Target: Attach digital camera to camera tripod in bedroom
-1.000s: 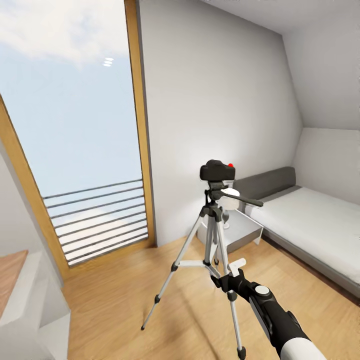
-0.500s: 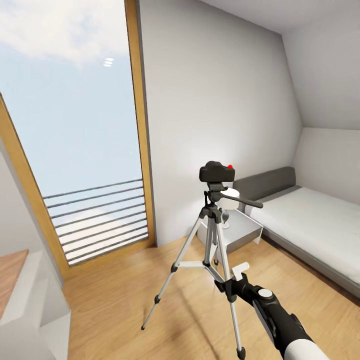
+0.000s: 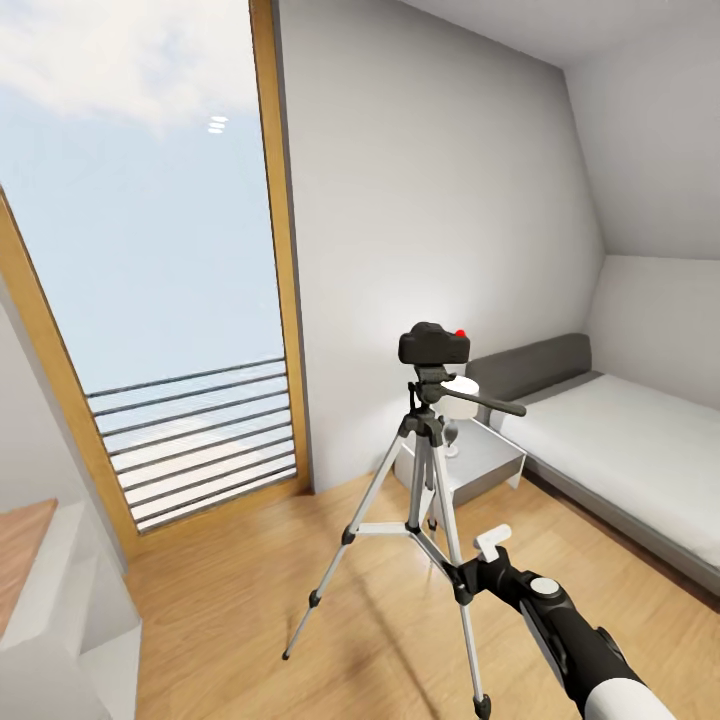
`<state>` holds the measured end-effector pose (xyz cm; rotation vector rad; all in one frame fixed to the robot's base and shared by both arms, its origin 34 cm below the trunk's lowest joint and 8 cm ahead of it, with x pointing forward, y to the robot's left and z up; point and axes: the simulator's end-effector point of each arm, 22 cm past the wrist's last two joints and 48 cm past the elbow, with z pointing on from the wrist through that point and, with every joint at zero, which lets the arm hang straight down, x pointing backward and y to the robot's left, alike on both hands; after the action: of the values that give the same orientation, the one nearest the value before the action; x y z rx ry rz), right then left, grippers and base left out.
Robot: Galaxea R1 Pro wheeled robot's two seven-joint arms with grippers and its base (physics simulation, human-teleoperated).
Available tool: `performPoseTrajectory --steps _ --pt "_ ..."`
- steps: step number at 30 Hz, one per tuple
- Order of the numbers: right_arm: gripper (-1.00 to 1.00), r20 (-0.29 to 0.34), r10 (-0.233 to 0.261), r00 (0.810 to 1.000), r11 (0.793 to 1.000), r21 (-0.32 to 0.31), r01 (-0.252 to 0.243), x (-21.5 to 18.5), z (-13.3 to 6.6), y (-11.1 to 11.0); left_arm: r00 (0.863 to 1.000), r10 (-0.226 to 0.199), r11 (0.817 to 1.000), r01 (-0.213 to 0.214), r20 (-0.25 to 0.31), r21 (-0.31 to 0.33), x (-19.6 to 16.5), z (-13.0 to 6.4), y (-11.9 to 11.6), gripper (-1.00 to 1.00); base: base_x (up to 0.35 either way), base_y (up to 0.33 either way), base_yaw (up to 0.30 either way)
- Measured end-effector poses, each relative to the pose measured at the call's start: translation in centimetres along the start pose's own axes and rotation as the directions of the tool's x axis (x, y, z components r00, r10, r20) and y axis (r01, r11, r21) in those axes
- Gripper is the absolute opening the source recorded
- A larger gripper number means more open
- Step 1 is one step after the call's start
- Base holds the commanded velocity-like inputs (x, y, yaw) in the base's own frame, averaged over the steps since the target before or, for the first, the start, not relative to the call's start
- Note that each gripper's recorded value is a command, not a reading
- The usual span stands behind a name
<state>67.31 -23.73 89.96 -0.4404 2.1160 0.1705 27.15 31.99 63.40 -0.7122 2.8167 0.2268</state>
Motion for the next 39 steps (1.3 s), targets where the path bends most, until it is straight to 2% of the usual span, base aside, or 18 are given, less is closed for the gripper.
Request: performPoseTrajectory --steps 23,33,39 --pt "1.00 -0.003 0.001 1.000 1.000 0.002 -0.001 0.06 -0.04 -0.14 1.000 0.000 1.000 0.000 0.000 0.000 -0.01 0.00 0.02 1.00 0.000 -0.002 0.000" --pt "1.00 -0.003 0.000 1.000 1.000 0.003 0.000 0.05 -0.07 -0.23 1.000 0.000 1.000 0.000 0.000 0.001 0.00 0.00 -0.02 1.00 0.000 -0.219 0.000" --pt "1.00 0.001 -0.003 1.000 1.000 0.007 0.003 -0.04 -0.16 -0.54 1.000 0.000 1.000 0.000 0.000 0.000 0.00 0.00 0.00 1.00 0.000 -0.035 0.000"
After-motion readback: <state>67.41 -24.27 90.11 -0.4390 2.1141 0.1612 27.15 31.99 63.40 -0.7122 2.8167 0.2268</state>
